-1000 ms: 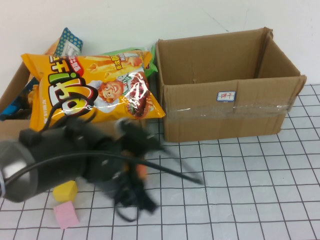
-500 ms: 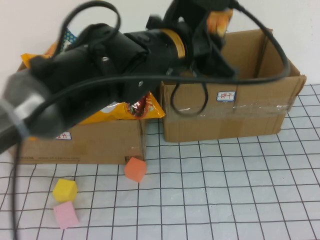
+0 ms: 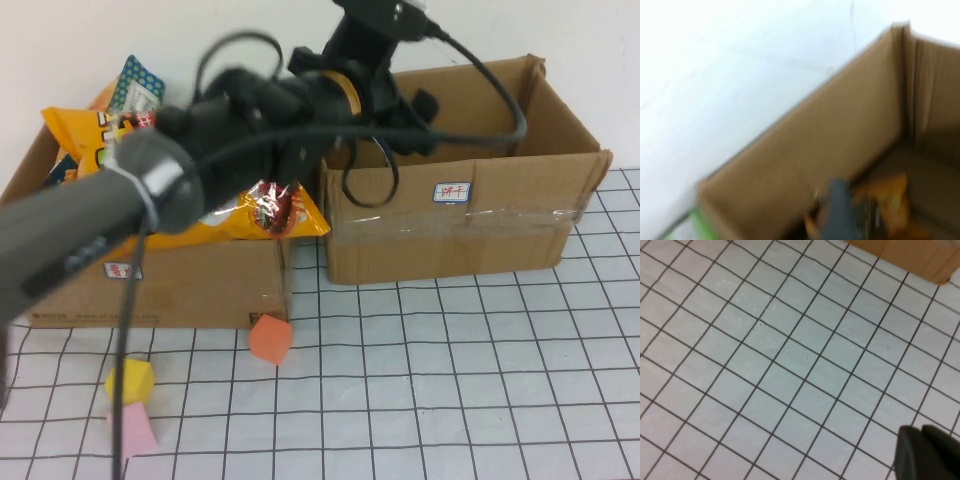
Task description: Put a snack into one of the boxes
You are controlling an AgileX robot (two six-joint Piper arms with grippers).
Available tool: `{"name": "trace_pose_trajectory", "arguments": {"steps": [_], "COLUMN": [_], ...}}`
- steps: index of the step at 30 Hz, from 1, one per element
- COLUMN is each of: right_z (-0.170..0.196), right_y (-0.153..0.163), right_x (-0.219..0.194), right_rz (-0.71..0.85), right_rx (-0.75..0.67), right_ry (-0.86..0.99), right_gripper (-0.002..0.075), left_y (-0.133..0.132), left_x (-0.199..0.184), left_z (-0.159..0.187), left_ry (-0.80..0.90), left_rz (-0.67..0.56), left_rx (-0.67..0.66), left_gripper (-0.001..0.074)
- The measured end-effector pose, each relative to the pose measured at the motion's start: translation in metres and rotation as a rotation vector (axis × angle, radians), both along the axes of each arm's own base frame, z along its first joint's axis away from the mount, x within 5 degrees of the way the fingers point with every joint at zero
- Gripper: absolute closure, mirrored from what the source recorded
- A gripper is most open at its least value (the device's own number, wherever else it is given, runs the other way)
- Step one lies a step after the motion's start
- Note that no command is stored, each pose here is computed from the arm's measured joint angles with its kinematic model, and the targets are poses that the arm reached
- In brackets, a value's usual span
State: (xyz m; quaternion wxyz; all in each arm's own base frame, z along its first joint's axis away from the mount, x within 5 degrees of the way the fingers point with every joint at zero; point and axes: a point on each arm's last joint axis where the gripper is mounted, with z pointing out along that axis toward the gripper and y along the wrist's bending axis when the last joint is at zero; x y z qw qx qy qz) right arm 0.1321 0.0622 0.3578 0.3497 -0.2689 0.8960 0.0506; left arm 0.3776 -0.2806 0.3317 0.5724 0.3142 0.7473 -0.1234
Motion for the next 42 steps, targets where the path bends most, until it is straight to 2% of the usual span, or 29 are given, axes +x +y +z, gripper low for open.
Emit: {"name": "trace_pose_trajectory", "arguments": {"steps": [5, 8, 13, 17, 23, 29, 35, 42], "right_z": [0.009, 0.011, -0.011, -0.041, -0.080, -0.098, -0.099, -0.100], "right_y": [-0.009, -0.015, -0.027, -0.032, -0.033, -0.032, -0.032, -0.032], "right_x": [-0.020, -0.034, -0.060, -0.073, -0.079, -0.078, -0.078, -0.078], "right_rz": [0.013, 0.016, 0.029, 0.046, 0.051, 0.051, 0.051, 0.051], "right_rx": [0.013, 0.046, 0.078, 0.097, 0.127, 0.126, 0.127, 0.130], "right_ry": [-0.054, -0.103, -0.177, -0.242, -0.258, -0.219, -0.214, -0.211], "right_gripper": [0.0720, 0.0720, 0.0720, 0.0720, 0.0720, 0.0720, 0.0720, 0.0720], "left_y": [0.025, 0.046, 0.081, 0.109, 0.144, 0.179, 0.204, 0.211], "left_x": [-0.021, -0.039, -0.079, -0.119, -0.182, -0.235, -0.268, -0.279], "left_z": [0.038, 0.065, 0.108, 0.113, 0.065, 0.024, 0.004, -0.013], "left_ry": [0.130, 0.138, 0.108, 0.098, 0.118, 0.175, 0.237, 0.315], "left_rz": [0.071, 0.128, 0.187, 0.196, 0.168, 0.152, 0.161, 0.169], "left_rx": [0.137, 0.189, 0.131, 0.070, 0.056, 0.010, -0.057, -0.065], "left_gripper": [0.0595, 0.0696, 0.0729, 0.0734, 0.0735, 0.0735, 0.0735, 0.0735]}}
